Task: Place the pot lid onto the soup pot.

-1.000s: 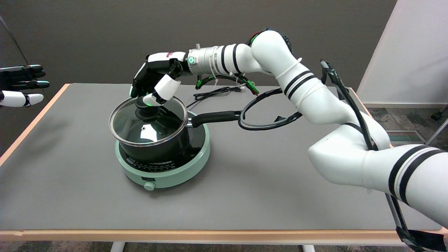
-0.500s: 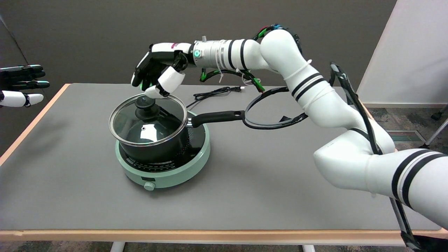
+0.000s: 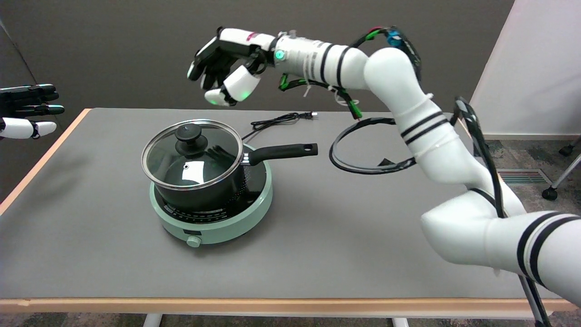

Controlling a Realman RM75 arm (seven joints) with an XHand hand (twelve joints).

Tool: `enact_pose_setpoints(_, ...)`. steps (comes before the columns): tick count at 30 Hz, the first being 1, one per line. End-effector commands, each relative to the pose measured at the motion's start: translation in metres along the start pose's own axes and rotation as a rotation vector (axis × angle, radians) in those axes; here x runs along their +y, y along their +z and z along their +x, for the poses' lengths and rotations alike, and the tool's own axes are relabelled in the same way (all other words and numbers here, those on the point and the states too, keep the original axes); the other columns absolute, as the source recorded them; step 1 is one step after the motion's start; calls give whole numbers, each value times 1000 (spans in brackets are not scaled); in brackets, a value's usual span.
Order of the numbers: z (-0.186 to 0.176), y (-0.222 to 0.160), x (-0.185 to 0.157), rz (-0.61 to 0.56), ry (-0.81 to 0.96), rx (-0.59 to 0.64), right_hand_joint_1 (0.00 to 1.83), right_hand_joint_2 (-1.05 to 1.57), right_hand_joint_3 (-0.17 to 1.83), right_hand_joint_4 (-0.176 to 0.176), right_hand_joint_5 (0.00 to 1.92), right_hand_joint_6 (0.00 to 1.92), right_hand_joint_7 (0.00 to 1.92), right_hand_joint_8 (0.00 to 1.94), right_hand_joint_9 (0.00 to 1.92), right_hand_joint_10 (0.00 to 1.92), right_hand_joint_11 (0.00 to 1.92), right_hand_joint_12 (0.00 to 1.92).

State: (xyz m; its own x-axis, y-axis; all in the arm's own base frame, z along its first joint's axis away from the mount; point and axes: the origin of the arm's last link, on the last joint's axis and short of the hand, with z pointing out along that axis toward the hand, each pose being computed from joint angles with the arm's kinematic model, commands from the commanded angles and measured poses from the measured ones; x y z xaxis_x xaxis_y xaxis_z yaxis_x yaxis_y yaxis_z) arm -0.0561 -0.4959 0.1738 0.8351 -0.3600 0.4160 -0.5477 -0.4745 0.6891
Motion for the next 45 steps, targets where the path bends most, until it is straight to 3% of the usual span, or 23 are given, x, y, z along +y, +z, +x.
enact_pose_setpoints(1, 43, -111, 18, -144, -171, 466, 1057, 590, 882, -41, 703, 446, 916, 466, 809, 1139, 254, 1813)
enact_pose_setpoints(13, 58, -201, 45, -379, -347, 722, 1047, 586, 890, -24, 698, 475, 925, 496, 880, 1062, 325, 1866)
enact_pose_setpoints(20, 55, -251, 62, -436, -356, 940, 1012, 623, 865, -19, 714, 468, 945, 506, 897, 1027, 381, 1906)
enact_pose_setpoints(24, 46, -278, 76, -440, -256, 1015, 971, 647, 852, -21, 718, 480, 953, 515, 904, 1046, 397, 1917)
enact_pose_setpoints(30, 36, -313, 92, -419, -85, 1086, 953, 672, 822, -82, 699, 428, 926, 552, 853, 1193, 308, 1921)
enact_pose_setpoints(31, 35, -318, 95, -409, -49, 1095, 936, 694, 805, -103, 686, 405, 885, 555, 808, 1190, 218, 1896)
enact_pose_setpoints(32, 33, -325, 98, -397, -1, 1105, 915, 717, 781, -124, 670, 384, 835, 547, 773, 1166, 113, 1827)
enact_pose_setpoints(37, 27, -336, 104, -391, 57, 1112, 799, 770, 731, -166, 617, 319, 737, 429, 717, 960, 129, 1744)
enact_pose_setpoints(45, 13, -325, 106, -393, 85, 1058, 754, 777, 724, -176, 599, 304, 727, 413, 711, 939, 138, 1707)
